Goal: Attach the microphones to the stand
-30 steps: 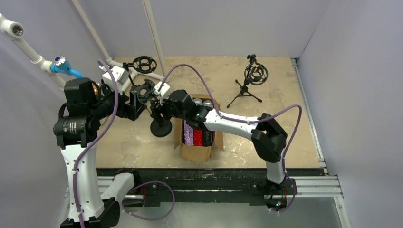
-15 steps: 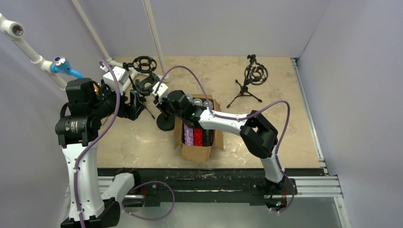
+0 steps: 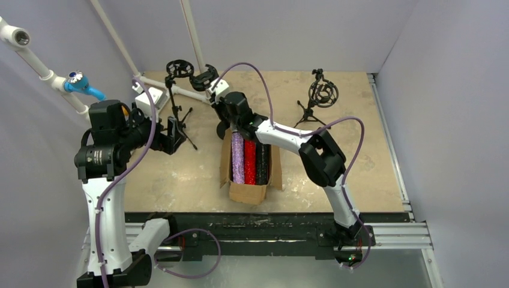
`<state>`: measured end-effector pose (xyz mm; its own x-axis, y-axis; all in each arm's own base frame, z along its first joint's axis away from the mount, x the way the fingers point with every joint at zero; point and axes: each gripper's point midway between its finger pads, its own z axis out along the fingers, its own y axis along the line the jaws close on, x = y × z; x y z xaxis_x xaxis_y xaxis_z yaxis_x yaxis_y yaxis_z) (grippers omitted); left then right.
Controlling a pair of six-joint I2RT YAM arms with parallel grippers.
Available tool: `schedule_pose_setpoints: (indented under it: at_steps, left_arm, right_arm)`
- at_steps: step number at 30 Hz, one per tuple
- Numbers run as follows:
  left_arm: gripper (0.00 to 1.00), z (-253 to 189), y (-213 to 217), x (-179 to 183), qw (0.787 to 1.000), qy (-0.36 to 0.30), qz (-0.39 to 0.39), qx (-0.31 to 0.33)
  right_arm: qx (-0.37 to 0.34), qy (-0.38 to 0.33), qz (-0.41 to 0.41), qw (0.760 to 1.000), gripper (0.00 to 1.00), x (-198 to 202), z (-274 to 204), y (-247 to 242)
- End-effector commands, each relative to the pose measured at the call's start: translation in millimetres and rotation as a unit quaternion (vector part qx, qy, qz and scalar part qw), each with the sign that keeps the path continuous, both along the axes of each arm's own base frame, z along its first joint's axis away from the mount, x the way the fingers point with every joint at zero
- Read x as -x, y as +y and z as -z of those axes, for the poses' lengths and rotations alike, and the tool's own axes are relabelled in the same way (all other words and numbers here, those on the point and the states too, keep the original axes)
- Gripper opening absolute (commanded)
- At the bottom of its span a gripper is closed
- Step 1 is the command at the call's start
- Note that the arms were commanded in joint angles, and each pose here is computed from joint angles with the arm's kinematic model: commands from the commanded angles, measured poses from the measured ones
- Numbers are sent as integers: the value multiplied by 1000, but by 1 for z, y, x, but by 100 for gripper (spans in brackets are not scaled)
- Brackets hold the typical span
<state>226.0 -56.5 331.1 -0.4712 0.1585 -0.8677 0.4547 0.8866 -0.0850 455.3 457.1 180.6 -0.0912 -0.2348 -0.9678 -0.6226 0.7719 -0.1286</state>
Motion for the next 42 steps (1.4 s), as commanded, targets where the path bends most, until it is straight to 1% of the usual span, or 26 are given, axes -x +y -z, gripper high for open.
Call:
schedule_pose_setpoints:
  at_steps: [1, 2, 5, 6, 10, 12, 16, 19, 20, 23, 27, 28, 31, 35, 39, 42]
  left_arm:
    - [85, 14, -9, 0, 999, 16, 35, 11]
    - [86, 19, -11, 0, 999, 26, 42, 19]
    - [90, 37, -20, -1, 996, 52, 60, 44]
    - [90, 42, -20, -3, 996, 56, 60, 45]
    - [90, 55, -9, -14, 997, 58, 40, 21]
    - [90, 56, -8, -16, 998, 55, 36, 19]
    - [90, 58, -23, -14, 995, 61, 62, 42]
    - [90, 72, -43, -13, 992, 76, 96, 22]
    - [90, 78, -50, -13, 991, 79, 107, 15]
    - [90, 94, -69, -19, 986, 105, 128, 24]
    - [88, 118, -86, -32, 979, 152, 137, 25]
    - [87, 124, -90, -34, 977, 161, 140, 23]
    - [86, 141, -102, -35, 971, 181, 156, 12]
    - [84, 161, -117, -31, 962, 209, 173, 16]
    - [82, 178, -130, -19, 948, 255, 184, 41]
    - [78, 188, -132, -15, 946, 267, 183, 36]
  right_arm:
    - [-60, -40, 31, 997, 25, -13, -52, 1]
    - [-63, -34, 33, 997, 28, -11, -48, 0]
    - [-78, -25, 36, 996, 43, -4, -44, -6]
    - [-80, -25, 34, 996, 46, -1, -44, -8]
    - [-96, -18, 32, 995, 56, 9, -49, -15]
    - [-106, -12, 33, 994, 65, 15, -52, -20]
    - [-109, -14, 56, 992, 81, 18, -70, -35]
    - [-103, -8, 84, 991, 86, 22, -88, -52]
    - [-100, -1, 94, 990, 87, 23, -92, -58]
    - [-101, 18, 112, 988, 90, 35, -100, -76]
    - [-84, 61, 158, 982, 90, 52, -87, -108]
    - [-74, 79, 173, 979, 89, 60, -76, -121]
    - [-75, 125, 202, 968, 84, 89, -54, -152]
    - [-94, 179, 214, 956, 77, 128, -29, -182]
    - [-109, 233, 199, 946, 71, 156, -2, -188]
    - [-109, 249, 192, 943, 67, 164, 9, -189]
